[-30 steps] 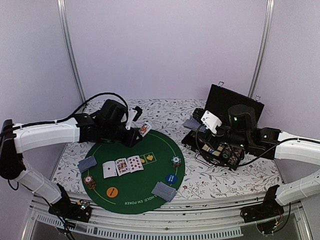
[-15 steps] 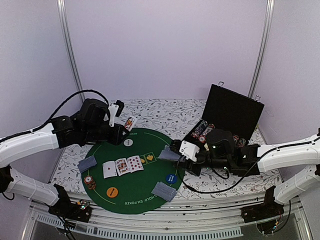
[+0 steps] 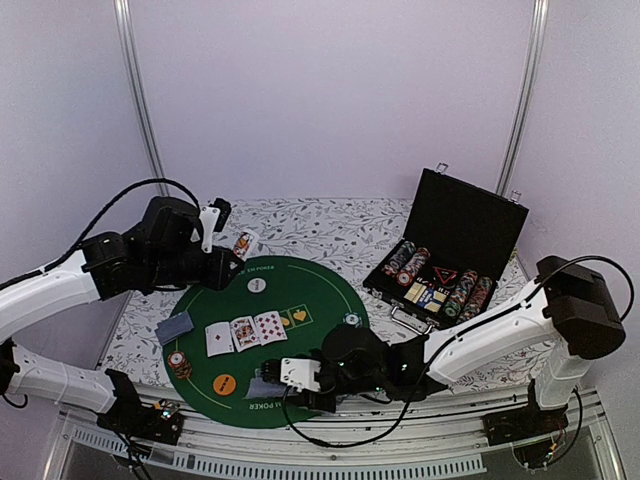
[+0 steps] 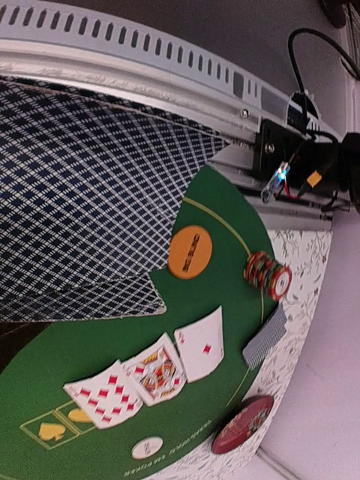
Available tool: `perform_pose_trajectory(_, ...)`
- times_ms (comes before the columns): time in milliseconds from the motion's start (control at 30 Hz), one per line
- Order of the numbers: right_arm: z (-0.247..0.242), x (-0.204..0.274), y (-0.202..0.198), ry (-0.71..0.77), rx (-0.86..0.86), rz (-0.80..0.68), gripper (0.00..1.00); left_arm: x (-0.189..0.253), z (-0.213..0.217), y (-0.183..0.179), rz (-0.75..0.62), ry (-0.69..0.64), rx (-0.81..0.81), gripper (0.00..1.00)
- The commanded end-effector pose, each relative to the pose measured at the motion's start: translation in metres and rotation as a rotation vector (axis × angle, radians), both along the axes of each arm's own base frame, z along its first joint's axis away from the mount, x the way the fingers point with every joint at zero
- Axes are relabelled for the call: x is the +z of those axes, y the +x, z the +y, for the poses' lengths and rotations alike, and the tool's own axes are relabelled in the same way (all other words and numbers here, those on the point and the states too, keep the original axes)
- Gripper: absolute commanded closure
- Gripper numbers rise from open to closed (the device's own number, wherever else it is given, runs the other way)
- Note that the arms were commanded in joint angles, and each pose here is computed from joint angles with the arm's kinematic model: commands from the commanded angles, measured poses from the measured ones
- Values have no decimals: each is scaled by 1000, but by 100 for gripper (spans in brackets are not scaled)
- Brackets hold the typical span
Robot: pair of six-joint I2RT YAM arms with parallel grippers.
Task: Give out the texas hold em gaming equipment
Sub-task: Place the face-down deck piles at the center of the board.
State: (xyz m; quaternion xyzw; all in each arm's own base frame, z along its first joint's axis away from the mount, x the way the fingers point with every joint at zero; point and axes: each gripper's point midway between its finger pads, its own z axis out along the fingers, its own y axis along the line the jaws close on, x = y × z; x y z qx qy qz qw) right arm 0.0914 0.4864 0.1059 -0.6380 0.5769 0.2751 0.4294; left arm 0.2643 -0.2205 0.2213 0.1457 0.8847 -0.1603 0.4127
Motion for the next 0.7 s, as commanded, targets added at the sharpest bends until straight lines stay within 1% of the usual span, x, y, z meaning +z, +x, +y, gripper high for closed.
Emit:
perform_pose_trajectory(0,32,2,-19,66,75,62,55,3,12,-6,2,-5,23,70)
perform_pose_trajectory(233,56,-34,-20,12,92,76,55,12,25,-13,-21,-9,38,70)
perform_pose_trajectory(367,64,-54,-28,-30,117,90,55,16,28,-14,-38,-10,42,69)
perform_pose_trajectory(667,67,-89,-31,-107,119,130,55,13,25,-11,-32,12,31,69)
